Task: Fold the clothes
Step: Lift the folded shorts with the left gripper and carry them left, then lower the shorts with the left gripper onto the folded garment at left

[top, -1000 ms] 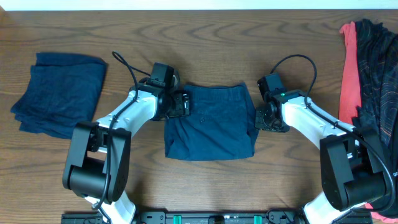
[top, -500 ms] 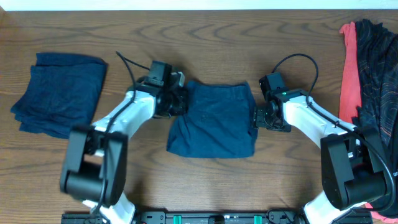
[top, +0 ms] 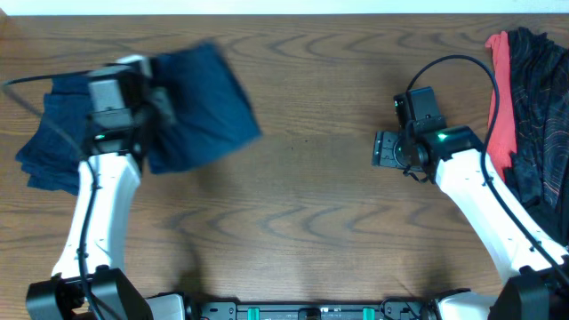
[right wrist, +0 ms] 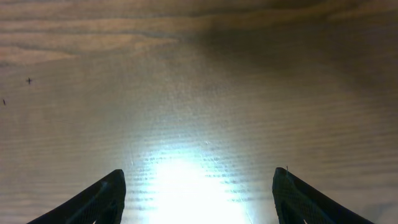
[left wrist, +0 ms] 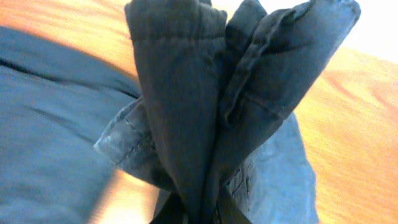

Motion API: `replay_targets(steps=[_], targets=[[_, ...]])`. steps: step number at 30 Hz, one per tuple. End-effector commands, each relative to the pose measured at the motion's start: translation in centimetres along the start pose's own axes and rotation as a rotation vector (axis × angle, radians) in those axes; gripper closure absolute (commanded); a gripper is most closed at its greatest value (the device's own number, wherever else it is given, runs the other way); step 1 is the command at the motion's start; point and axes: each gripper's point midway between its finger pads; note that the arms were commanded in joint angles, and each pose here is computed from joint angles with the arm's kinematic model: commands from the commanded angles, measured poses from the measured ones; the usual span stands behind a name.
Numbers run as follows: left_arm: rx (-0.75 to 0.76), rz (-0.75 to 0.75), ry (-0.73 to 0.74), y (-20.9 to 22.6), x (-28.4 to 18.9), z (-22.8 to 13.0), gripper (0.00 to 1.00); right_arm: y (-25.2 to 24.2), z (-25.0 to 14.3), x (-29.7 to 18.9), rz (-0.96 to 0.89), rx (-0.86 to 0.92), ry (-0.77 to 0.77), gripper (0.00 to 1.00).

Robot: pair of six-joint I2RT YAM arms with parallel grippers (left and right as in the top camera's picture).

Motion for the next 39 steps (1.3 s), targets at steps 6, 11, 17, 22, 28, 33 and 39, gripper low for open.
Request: replay_targets(steps=[6,11,17,22,28,33,39], targets=[[-0.094,0.230,-0.145,10.6,-1.6,2.7,0.94,-0.9,-0.5,-0.4,-0.032,-0.015,0.023,0.26],[-0.166,0.318,-0.119,15.5,-2.1,0.9,0.94,-0.9,-0.6,-0.4,-0.032,-0.015,0.023,0.26],[-0.312,0.429,-0.069,20.5,-2.7,-2.4,0.94,-0.9,-0.6,-0.4,-0.033,-0.015,0.026,0.26],[-0.513,0.477,-0.076,22.9,-3.5,-4.2,0.94,-0.9,-0.6,-0.4,-0.033,-0.015,0.025,0.26],[-0.722,0.588,-0.056,24.3,-4.5,-6.6,0.94,-0.9,-0.6,-0.4,-0.032,-0.015,0.025,0.26],[-0.727,0.569,-0.077,24.3,-4.3,-6.2,0.94,-1.0,-0.8,-0.4,-0.038,-0.016,0.032,0.25],[-0.645,0.370,-0.206,22.3,-4.0,-1.6,0.94,-1.1,-0.8,-0.4,-0.039,-0.016,0.034,0.25]])
Point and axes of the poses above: each gripper's point midway between its finger pads, its own x axis out along the fingers, its own y axis along the line the jaws close on, z = x × y, and after that the axes turned 13 degrees about x, right-handed
